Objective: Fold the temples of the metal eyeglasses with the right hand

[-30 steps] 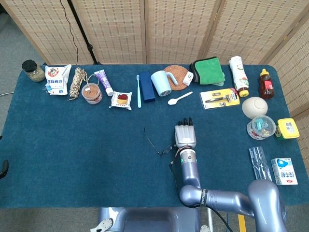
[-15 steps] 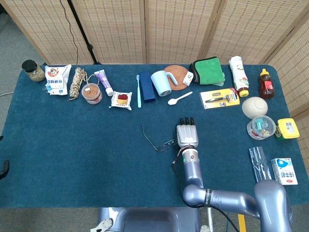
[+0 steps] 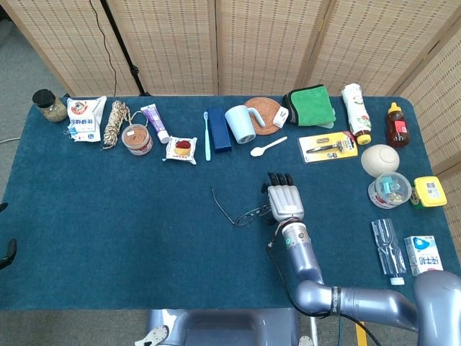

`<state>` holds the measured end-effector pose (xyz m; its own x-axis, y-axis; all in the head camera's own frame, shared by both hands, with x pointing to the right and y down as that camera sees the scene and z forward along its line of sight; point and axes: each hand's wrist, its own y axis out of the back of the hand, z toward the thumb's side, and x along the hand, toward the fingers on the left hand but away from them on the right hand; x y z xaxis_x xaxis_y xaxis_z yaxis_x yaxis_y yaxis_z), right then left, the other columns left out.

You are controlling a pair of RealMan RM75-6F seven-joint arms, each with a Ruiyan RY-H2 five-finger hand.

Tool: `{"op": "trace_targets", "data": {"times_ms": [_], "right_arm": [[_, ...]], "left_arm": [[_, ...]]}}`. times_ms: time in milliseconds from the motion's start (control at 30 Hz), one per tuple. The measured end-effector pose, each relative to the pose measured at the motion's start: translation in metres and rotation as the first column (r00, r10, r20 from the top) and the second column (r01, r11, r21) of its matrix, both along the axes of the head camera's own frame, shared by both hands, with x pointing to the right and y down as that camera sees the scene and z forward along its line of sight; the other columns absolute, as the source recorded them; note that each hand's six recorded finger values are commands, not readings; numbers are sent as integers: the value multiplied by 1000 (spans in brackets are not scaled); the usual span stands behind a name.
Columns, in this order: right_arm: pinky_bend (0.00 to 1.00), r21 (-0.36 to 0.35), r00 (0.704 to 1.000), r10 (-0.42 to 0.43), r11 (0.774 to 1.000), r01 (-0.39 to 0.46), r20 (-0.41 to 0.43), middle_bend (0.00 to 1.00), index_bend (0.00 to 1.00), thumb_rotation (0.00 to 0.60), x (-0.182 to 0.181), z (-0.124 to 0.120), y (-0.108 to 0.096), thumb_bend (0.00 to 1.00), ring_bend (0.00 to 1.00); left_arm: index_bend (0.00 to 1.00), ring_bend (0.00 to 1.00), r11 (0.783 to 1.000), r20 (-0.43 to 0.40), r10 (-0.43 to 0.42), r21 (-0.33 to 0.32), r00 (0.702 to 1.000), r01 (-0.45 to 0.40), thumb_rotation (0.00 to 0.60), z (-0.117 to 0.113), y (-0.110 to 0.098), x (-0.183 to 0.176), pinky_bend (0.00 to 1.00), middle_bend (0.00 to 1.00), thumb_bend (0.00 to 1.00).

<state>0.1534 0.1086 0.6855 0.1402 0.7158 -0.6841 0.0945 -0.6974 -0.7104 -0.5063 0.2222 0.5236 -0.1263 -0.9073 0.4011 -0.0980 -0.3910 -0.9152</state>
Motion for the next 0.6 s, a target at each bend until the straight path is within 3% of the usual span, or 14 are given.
{"op": "trace_targets", "data": {"times_ms": [267,600], "right_arm": [[0,-28,983,-126,991,131,137,6,325,600,-18,-15,1,141,0],[0,-71,941,-274,954,292,196,0,318,600,-34,-20,2,140,0]], "left_arm": [[127,0,1000,8,-10,0,1000,10,561,-3,2,-5,0,0,454],[127,0,1000,14,-17,-3,1000,17,561,-5,4,-9,0,0,454]]}}
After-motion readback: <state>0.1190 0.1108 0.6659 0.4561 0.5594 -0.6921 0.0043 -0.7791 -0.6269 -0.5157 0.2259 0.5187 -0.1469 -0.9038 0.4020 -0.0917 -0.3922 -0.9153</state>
